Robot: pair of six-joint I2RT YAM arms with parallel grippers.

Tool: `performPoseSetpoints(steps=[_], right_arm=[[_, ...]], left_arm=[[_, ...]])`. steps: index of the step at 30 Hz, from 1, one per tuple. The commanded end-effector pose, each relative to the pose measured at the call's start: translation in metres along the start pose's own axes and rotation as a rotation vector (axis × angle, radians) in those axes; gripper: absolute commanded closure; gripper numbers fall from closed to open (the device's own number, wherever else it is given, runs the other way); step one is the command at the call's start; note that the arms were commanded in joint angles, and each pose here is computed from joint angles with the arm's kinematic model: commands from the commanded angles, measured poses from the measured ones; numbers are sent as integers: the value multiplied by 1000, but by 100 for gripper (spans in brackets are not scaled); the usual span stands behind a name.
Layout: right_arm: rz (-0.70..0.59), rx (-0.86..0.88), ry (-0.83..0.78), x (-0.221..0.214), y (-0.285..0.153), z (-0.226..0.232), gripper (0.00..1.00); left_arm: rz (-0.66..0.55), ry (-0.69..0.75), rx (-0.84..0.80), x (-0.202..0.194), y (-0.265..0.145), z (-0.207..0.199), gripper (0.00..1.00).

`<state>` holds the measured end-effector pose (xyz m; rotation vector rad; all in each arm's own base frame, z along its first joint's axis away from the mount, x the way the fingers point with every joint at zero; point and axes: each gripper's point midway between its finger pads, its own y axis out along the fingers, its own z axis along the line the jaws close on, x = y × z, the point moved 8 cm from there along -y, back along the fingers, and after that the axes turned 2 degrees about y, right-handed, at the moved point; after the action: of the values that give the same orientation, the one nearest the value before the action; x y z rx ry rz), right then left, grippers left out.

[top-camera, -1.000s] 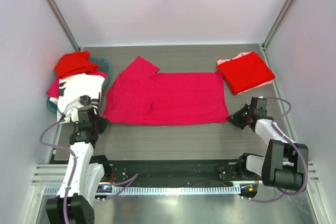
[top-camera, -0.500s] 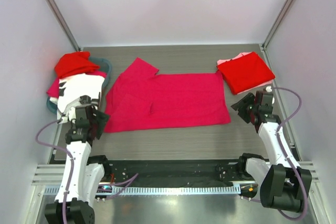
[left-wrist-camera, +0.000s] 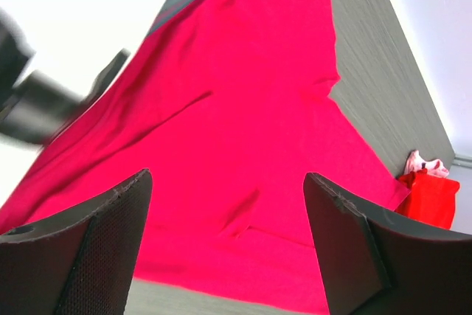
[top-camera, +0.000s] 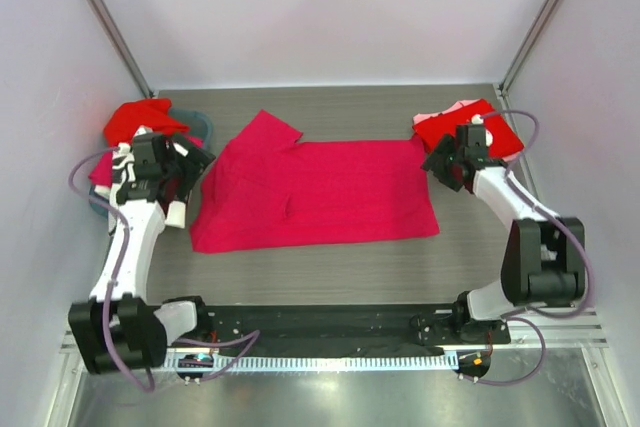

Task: Fold and stack the t-shirts
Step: Fold the tshirt

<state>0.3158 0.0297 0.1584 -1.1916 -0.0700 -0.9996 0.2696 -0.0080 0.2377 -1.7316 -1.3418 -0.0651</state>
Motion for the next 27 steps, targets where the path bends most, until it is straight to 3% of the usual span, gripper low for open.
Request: performPoseSetpoints(steps=[1, 10, 16, 22, 27], right_arm=[[-98, 4, -55, 24, 20, 25, 34], [-87, -64, -93, 45, 100, 41, 35], [-118, -95, -111, 59, 125, 48, 35], [-111, -79, -113, 61, 145, 53, 37], [-113, -62, -119, 64, 154, 56, 45]], left_arm=[[-6, 39, -122, 20, 25, -32, 16], [18, 99, -126, 31, 87, -76, 16], [-39, 110, -102, 58, 120, -97, 16], [-8, 76, -74, 59, 165, -99, 18], [9, 73, -95, 61, 199, -106, 20]])
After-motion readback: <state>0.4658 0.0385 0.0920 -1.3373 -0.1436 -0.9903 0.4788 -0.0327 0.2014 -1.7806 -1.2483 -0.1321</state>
